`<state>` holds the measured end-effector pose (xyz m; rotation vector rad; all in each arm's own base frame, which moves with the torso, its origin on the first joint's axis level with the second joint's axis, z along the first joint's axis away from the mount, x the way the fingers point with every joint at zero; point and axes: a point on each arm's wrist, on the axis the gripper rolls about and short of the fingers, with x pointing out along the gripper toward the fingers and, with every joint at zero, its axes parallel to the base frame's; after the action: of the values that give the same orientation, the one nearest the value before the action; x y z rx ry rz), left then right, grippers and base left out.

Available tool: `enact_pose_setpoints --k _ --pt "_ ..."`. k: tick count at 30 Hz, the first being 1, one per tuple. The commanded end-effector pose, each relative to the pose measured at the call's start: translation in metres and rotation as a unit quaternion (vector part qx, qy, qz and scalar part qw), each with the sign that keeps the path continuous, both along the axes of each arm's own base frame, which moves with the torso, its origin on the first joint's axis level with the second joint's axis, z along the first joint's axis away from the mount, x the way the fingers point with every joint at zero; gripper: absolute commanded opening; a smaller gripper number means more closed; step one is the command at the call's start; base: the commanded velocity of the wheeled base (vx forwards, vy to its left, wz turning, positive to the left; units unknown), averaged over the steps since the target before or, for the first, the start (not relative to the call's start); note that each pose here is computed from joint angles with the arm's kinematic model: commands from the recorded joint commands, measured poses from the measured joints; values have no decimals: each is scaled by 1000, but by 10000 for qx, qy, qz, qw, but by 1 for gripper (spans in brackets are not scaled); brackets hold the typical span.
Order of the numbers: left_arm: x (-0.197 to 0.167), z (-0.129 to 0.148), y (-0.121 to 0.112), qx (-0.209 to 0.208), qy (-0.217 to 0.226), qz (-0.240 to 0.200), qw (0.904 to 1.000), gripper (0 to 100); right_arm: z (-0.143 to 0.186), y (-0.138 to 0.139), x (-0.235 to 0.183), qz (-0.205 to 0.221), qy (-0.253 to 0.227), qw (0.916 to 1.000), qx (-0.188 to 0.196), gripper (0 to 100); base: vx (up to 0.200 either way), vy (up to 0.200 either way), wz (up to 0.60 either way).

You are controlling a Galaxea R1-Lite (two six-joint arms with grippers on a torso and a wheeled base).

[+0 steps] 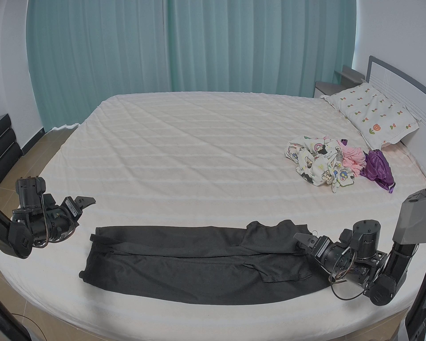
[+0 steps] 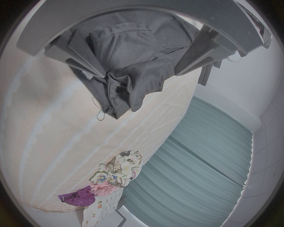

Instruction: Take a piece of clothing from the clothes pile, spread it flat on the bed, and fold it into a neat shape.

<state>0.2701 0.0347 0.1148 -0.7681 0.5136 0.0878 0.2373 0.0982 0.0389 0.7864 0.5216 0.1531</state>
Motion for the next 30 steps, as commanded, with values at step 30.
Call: enact_pose_setpoints --k 30 --pt "17 -74 -31 -52 991 630 9931 100 -4 -2 -7 20 50 10000 -13 100 0 0 0"
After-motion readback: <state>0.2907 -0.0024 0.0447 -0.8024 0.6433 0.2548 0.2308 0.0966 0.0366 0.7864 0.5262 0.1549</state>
